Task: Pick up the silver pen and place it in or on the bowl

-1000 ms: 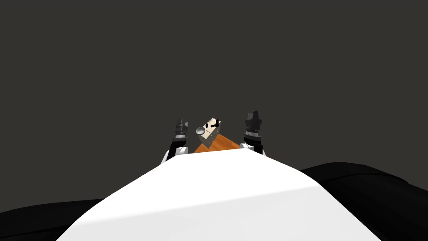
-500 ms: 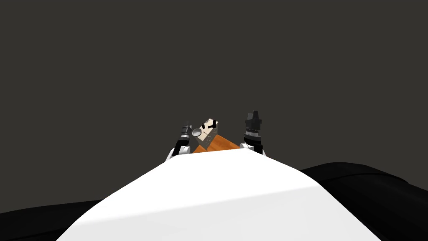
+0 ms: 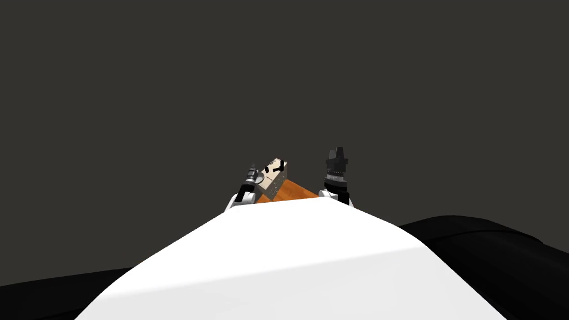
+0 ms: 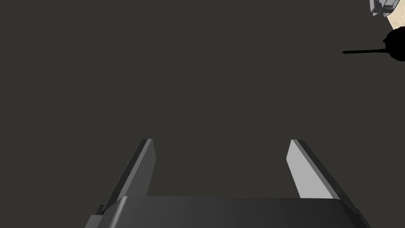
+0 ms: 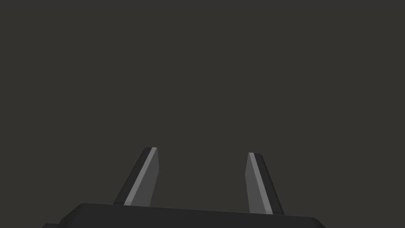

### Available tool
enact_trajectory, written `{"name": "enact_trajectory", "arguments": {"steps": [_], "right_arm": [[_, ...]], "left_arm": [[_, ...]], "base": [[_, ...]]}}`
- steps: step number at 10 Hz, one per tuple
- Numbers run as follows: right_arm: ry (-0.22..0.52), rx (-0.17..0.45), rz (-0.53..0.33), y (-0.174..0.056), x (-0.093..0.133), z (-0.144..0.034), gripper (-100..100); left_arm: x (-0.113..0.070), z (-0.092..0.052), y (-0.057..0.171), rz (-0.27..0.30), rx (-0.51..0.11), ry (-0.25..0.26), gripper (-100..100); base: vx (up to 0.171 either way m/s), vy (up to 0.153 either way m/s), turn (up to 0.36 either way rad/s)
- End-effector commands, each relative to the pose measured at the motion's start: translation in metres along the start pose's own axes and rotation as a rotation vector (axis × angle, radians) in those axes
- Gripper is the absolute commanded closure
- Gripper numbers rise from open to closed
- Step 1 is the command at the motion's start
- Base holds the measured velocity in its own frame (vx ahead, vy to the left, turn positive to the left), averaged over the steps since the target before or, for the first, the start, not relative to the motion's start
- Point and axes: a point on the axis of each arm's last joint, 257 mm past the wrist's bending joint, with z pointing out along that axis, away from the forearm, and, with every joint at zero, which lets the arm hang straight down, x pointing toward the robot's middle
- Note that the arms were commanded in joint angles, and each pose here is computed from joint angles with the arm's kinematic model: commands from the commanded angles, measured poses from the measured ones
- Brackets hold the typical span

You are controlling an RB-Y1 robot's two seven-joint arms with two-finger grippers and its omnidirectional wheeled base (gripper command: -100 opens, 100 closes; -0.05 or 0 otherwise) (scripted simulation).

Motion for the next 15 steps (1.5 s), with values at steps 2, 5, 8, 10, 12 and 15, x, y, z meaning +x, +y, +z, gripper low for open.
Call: {"name": "enact_trajectory", "arguments": {"steps": [2, 5, 8, 10, 12, 15], "right_arm": [[0.000, 0.000, 0.000, 0.000, 0.000, 0.000, 0], [0.000, 0.000, 0.000, 0.000, 0.000, 0.000, 0], [0.000, 0.000, 0.000, 0.000, 0.000, 0.000, 0], [0.000, 0.000, 0.000, 0.000, 0.000, 0.000, 0], [0.000, 0.000, 0.000, 0.000, 0.000, 0.000, 0], [0.000, 0.000, 0.000, 0.000, 0.000, 0.000, 0]], "left_arm": [[0.010, -0.001, 0.053, 0.035, -0.143, 0.020, -100], [0.012, -0.003, 0.093, 0.077, -0.256, 0.031, -100], [0.010, -0.009, 0.125, 0.103, -0.348, 0.034, -100], [0.007, -0.014, 0.149, 0.131, -0.416, 0.037, -100], [0.003, -0.021, 0.172, 0.160, -0.486, 0.038, -100], [-0.009, -0.037, 0.215, 0.223, -0.622, 0.037, -100]], "base": [[0.082, -0.110, -0.108], [0.063, -0.059, -0.073], [0.045, -0.043, -0.044], [0.056, -0.033, -0.058], [0.050, -0.030, -0.058], [0.052, -0.027, -0.066]]}}
